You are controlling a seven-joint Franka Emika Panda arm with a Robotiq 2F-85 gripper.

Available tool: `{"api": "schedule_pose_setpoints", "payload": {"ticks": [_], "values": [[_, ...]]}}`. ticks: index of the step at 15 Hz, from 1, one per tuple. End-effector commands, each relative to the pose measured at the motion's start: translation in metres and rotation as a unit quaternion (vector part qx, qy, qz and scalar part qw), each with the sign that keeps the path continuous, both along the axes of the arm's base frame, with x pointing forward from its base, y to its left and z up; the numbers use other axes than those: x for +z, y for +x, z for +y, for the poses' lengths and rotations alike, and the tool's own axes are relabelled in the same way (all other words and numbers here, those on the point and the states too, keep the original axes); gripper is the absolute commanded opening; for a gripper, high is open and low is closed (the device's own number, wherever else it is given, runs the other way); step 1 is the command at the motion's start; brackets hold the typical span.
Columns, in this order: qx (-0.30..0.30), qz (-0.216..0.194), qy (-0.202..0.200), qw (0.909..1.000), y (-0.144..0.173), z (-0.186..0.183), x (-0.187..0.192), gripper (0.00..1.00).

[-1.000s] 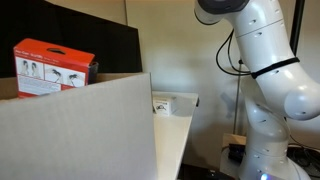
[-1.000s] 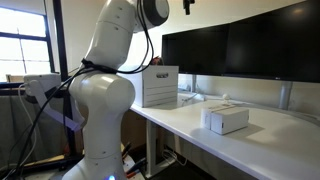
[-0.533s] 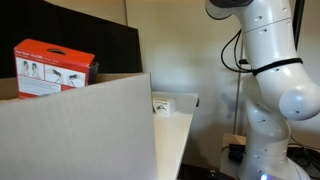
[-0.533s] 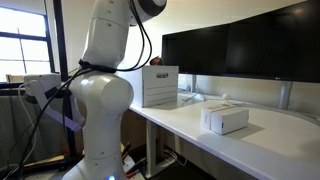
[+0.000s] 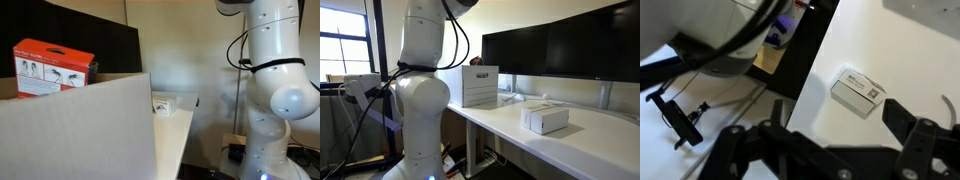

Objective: Pick up the red-blue box and put it in the bigger box

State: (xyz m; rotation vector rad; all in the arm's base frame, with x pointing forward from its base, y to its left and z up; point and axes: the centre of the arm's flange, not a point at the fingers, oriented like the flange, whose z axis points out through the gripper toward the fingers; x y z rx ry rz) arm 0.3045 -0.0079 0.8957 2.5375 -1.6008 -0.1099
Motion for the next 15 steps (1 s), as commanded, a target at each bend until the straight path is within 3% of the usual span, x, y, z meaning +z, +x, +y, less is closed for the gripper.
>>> {"api": "schedule_pose_setpoints", "payload": {"ticks": [1,8,13,15], "values": [[-0.08,0.019,0.036,0.996,-0.04,-0.026,-0.064,1.0],[-0.154,0.061,0.049,0.985,-0.059,-0.099,-0.069,1.0],[-0.156,0.085,0.044,0.9831,-0.059,-0.143,-0.079,1.0],[-0.136,0.077,0.063,0.9857,-0.059,-0.153,-0.084,1.0]]}}
